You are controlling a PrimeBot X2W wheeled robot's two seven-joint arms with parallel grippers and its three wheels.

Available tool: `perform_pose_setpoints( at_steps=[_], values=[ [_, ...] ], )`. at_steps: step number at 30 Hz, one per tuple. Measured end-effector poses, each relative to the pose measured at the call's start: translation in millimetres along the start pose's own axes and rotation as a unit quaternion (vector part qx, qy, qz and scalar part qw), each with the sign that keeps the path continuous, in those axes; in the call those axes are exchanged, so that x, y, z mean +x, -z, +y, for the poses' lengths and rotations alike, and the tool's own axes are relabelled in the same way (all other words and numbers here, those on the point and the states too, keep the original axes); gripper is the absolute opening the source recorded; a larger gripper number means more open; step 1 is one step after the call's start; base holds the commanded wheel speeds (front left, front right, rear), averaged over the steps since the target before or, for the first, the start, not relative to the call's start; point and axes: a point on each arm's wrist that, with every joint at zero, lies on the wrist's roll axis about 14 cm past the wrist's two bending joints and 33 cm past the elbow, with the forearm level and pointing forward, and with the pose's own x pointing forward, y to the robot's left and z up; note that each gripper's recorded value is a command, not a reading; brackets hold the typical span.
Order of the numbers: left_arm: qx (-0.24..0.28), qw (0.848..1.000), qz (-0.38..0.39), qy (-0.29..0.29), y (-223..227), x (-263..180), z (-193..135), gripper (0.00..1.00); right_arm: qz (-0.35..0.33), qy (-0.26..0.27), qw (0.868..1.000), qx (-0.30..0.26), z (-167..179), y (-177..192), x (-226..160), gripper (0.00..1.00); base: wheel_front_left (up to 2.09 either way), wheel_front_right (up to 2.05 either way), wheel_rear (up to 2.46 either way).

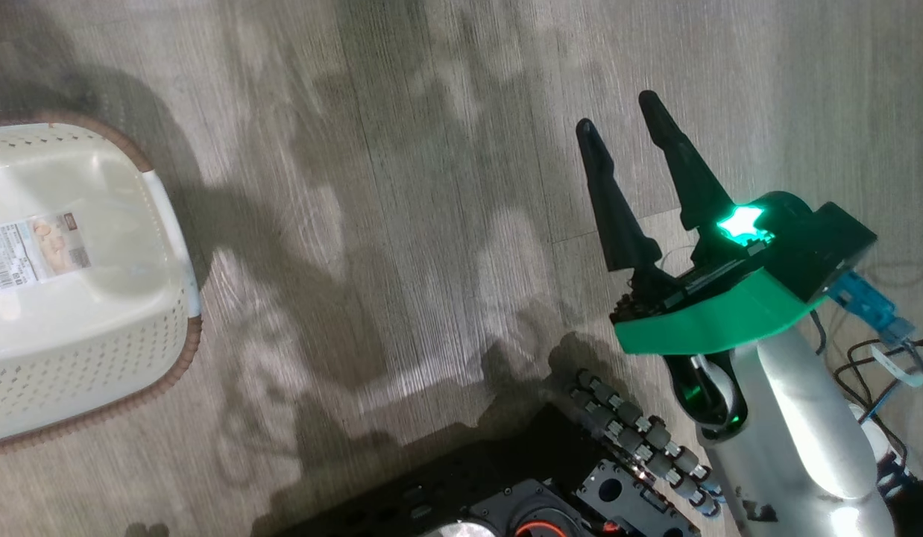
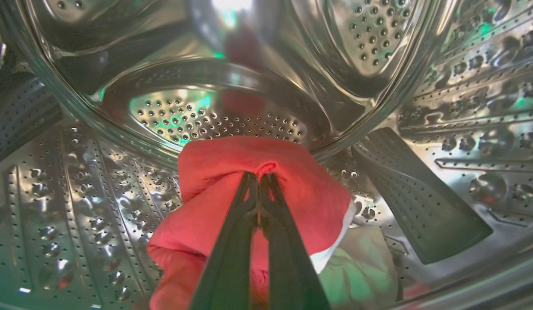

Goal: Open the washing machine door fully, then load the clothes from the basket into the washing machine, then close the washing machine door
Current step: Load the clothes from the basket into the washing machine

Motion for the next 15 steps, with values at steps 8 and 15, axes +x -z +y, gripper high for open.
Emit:
perform_pose_setpoints(
  at_steps=[8, 15],
  values=[
    [0.014, 1.000, -0.007, 0.001, -10.2, -1.9, 0.5, 1.00, -0.007, -0.002, 1.000, -0.001, 0.7, -5.3, 2.2, 1.00, 0.00, 0.00, 0.00],
    [0.007, 1.000, -0.013, 0.013, -28.2, -13.4, -10.2, 1.00, -0.026, -0.013, 1.000, -0.002, 8.4, -19.5, 2.6, 1.00, 0.00, 0.00, 0.00]
  ],
)
